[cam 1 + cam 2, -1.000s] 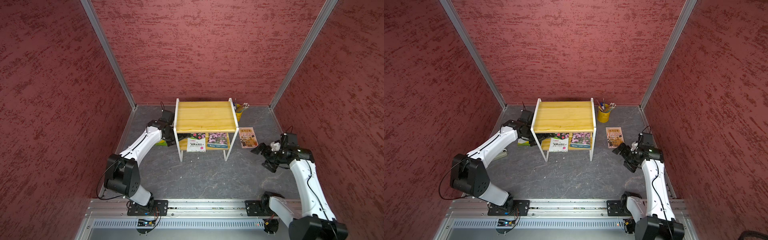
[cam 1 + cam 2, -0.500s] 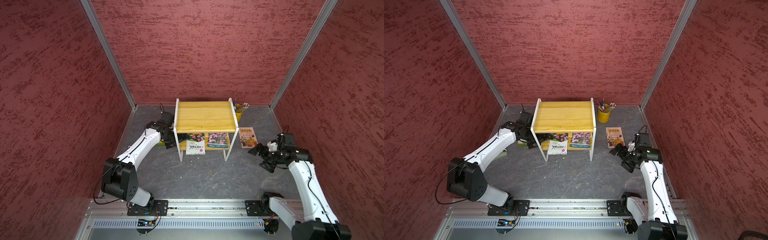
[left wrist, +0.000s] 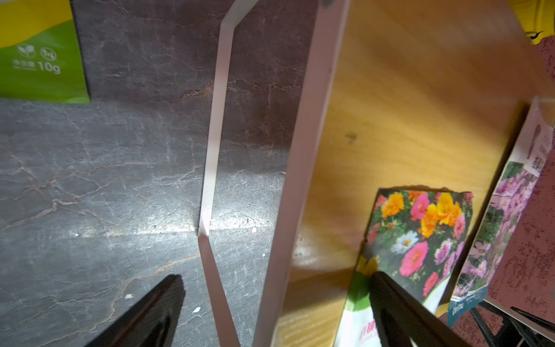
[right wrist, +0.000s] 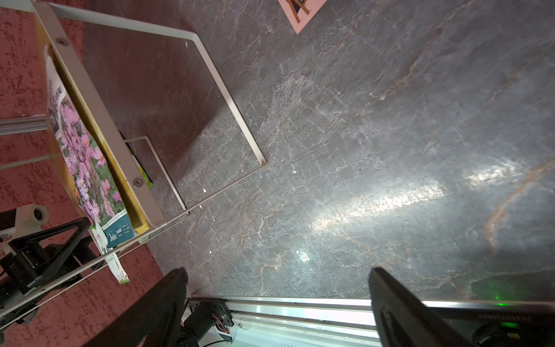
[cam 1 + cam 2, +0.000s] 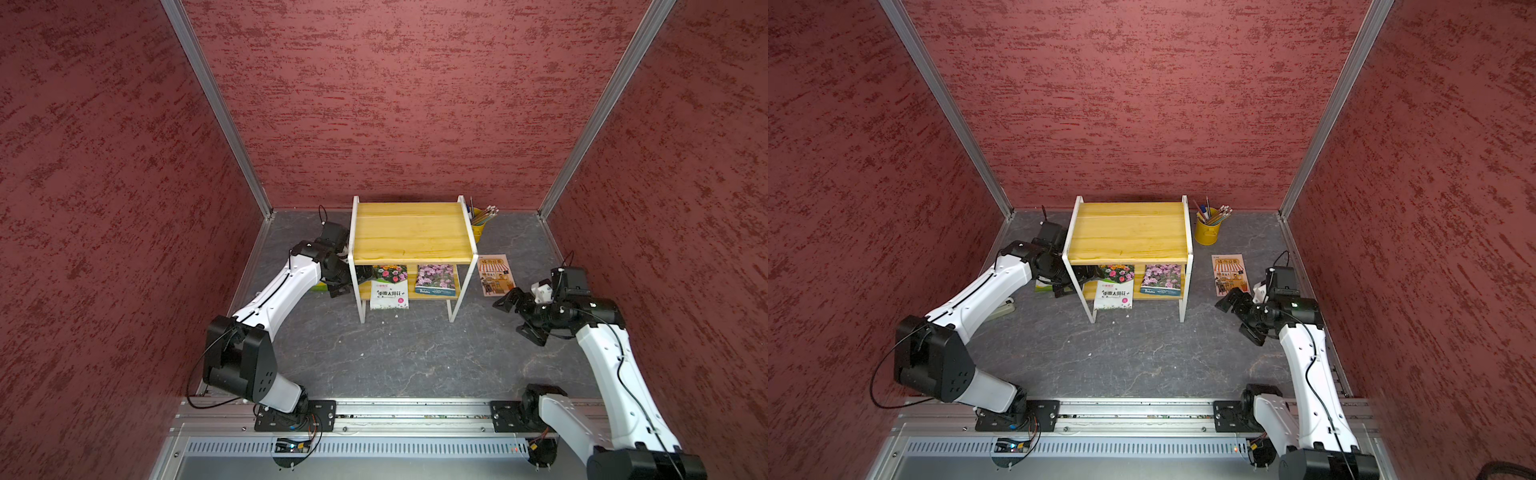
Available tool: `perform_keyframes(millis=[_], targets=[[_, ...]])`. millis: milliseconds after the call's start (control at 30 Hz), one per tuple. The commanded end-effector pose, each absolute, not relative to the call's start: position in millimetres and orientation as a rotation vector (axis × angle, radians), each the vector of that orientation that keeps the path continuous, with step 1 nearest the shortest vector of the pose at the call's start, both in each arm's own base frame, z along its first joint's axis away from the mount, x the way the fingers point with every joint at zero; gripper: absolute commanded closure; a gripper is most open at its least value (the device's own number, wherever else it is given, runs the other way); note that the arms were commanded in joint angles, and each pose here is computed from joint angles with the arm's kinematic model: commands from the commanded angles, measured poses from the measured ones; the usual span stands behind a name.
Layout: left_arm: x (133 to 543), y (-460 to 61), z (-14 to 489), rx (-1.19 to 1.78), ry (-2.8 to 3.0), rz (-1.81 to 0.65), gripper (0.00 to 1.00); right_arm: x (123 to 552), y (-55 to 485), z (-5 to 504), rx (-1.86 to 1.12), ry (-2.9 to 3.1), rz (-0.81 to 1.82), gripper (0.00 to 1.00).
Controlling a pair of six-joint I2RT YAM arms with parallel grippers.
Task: Take the seed bag off the shelf
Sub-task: Pick up the seed packet from the shelf.
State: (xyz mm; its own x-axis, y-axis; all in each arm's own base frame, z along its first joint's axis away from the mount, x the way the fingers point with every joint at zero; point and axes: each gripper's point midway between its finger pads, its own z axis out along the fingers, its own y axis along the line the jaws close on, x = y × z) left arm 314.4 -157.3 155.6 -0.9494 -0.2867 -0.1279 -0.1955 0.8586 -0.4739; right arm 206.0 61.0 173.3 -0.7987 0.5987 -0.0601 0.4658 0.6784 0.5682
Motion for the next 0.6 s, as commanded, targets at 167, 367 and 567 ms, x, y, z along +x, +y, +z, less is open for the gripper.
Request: perform_keyframes(millis=[167, 367, 567], targets=[[323, -156, 166, -0.392, 2.799, -0.721, 0.0, 217, 68, 187, 0.791, 2.622, 0.823, 0.02], [327, -159, 177, -0.374, 2.76, -0.764, 0.0, 220, 71, 188, 0.776, 2.617, 0.832, 0.02], [329, -159, 183, -0.37, 2.736, -0.783, 0.0, 223, 73, 190, 0.769, 2.602, 0.843, 0.02]])
